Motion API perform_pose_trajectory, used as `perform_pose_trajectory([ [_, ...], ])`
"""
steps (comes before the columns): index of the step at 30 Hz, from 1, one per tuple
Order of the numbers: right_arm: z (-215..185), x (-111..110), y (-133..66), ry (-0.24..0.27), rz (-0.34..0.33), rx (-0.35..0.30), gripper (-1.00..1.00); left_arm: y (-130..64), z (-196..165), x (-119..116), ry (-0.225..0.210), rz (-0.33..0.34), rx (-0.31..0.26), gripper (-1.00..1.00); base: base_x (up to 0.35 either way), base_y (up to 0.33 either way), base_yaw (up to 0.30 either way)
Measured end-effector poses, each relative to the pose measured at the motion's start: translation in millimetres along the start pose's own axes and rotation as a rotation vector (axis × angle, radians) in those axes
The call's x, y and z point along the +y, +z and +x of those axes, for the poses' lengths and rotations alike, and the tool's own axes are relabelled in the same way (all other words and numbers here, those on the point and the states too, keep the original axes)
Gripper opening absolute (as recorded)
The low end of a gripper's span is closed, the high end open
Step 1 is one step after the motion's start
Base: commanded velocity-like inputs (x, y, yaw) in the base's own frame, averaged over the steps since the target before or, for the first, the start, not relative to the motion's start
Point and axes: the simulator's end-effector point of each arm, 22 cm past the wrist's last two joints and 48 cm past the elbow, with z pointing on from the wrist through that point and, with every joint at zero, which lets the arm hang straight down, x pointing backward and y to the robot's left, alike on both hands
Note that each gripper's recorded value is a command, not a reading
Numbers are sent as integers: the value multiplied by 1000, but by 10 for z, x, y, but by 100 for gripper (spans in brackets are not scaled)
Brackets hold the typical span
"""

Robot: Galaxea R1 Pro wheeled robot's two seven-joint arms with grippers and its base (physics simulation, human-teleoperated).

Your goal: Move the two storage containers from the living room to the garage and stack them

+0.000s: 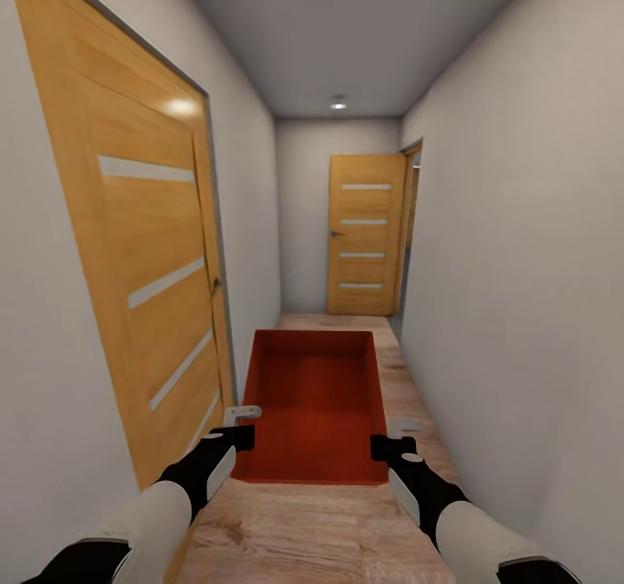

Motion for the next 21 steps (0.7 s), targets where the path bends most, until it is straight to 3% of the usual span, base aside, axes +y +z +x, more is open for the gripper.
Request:
perform_pose_trajectory([
  [21, 0, -1, 0, 0, 0, 0, -100, 0, 1, -1, 0, 0, 0, -100, 323, 0, 0],
])
